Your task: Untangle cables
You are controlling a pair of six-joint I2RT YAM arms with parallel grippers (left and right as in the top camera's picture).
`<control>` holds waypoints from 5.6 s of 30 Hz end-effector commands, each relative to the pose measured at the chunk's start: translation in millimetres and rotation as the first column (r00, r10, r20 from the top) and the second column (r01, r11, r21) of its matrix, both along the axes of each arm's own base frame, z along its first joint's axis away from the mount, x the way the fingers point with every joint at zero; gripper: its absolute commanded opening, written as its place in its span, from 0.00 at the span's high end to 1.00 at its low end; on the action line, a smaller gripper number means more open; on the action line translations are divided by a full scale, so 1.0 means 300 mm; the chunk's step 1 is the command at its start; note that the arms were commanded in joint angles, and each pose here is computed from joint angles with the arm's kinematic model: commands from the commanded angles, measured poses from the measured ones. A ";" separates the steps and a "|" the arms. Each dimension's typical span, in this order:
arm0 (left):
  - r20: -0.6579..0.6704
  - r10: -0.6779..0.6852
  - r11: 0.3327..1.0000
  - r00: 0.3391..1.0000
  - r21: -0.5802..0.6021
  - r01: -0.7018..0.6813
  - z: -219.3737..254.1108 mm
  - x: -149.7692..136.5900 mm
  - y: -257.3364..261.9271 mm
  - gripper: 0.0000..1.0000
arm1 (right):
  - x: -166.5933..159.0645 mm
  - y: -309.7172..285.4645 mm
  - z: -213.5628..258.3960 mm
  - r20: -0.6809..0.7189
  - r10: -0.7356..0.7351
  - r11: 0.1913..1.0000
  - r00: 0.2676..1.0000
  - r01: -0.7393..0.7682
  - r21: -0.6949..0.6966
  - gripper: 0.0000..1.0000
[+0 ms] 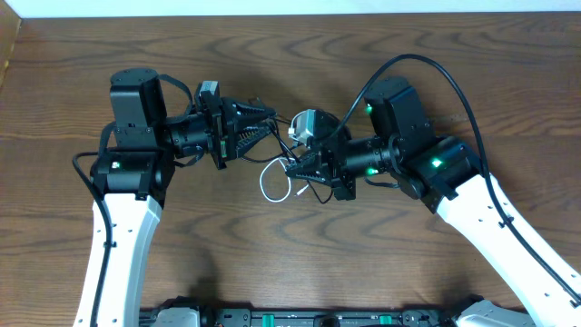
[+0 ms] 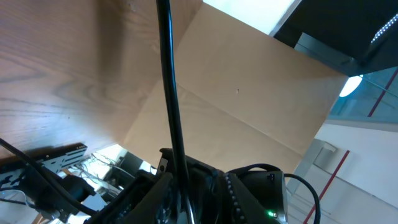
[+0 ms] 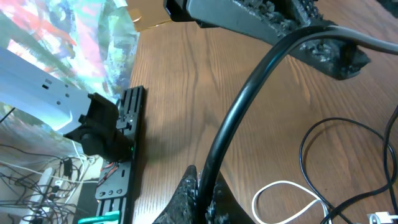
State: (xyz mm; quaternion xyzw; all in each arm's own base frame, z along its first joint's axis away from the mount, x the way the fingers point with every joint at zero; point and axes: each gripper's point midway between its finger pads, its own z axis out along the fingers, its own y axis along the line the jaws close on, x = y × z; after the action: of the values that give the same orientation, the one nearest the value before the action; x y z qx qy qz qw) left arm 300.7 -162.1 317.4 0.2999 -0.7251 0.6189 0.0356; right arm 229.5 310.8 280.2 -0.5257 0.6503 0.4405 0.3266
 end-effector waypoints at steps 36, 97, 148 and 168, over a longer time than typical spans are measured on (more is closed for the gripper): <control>0.377 0.092 0.995 0.922 -0.073 -0.069 0.249 0.117 0.013 0.93 | 0.161 -0.118 0.039 -0.304 -0.263 0.960 0.916 0.279 0.010 0.01; 0.847 0.400 0.759 0.352 -0.090 -0.645 0.573 0.485 0.124 0.92 | 0.212 -0.227 -0.076 -0.352 -0.455 0.890 0.818 0.423 -0.168 0.01; 0.787 -0.370 -0.044 0.494 0.516 -0.856 0.029 1.188 0.561 0.92 | 0.213 -0.229 -0.083 -0.434 -0.504 0.862 0.747 0.464 -0.202 0.01; 0.457 -0.005 -0.343 0.890 0.835 -0.431 -0.501 0.970 1.376 0.03 | 0.257 -0.256 -0.104 -0.393 -0.585 0.810 0.710 0.535 -0.239 0.01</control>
State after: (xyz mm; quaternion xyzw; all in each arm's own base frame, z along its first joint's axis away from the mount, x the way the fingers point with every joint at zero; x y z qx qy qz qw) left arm 584.1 271.8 159.4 0.2589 -0.8358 -0.2284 -0.4270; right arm 303.4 234.8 247.5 -0.2092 0.8569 0.3983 0.2516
